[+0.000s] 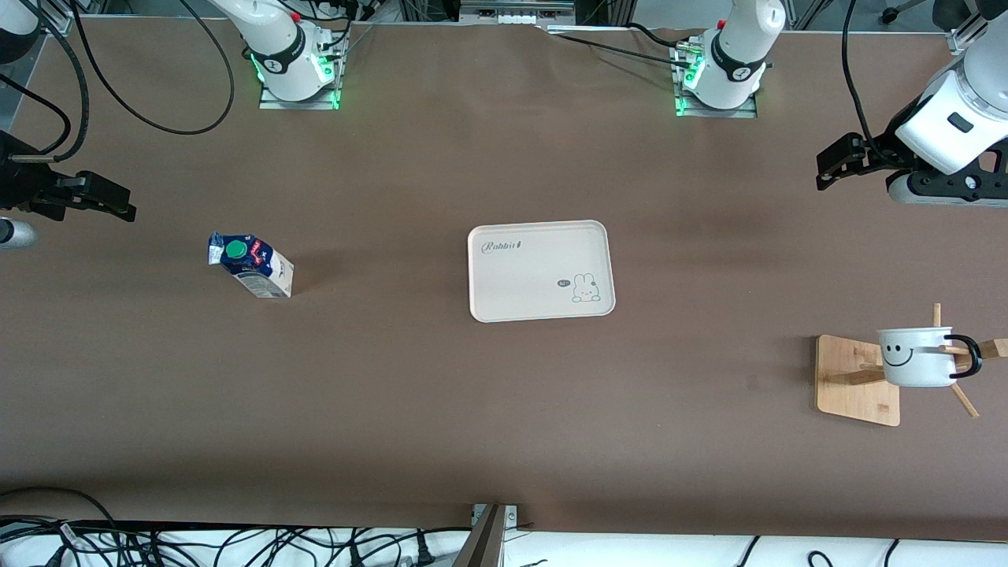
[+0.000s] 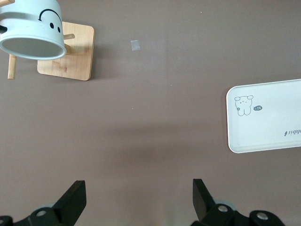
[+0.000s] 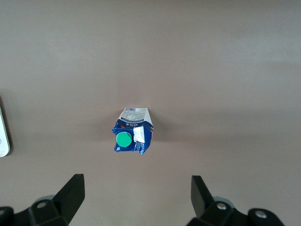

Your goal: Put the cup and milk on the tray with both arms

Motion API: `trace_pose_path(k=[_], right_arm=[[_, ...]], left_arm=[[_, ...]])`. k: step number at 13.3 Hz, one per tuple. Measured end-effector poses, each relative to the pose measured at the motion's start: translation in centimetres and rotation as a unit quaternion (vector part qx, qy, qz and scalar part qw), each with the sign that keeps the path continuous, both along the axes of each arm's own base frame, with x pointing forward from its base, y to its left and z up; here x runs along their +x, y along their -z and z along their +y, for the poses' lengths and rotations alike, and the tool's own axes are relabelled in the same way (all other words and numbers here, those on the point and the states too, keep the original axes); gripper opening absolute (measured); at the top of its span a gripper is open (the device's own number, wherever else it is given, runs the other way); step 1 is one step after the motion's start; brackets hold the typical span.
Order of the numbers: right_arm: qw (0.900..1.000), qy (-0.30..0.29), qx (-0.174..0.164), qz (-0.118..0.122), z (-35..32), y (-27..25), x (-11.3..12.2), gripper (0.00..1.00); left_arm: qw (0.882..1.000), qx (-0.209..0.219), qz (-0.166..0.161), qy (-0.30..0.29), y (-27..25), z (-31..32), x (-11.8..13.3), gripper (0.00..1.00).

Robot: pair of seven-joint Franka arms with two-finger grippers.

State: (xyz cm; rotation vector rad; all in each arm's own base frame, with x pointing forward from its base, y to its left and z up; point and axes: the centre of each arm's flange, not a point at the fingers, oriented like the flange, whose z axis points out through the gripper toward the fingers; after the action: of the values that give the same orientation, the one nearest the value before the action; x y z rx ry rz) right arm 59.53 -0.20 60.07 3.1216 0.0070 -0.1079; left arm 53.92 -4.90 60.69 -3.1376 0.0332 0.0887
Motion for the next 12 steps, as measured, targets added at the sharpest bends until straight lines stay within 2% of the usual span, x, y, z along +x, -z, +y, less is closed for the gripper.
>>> trace_pose_path(k=[12], right_arm=[[1.000,-0.015,0.000,-0.002,1.7,-0.2,0.0,1.00]], left_arm=[[1.000,0.000,0.000,0.000,0.0,0.0,0.0,1.00]])
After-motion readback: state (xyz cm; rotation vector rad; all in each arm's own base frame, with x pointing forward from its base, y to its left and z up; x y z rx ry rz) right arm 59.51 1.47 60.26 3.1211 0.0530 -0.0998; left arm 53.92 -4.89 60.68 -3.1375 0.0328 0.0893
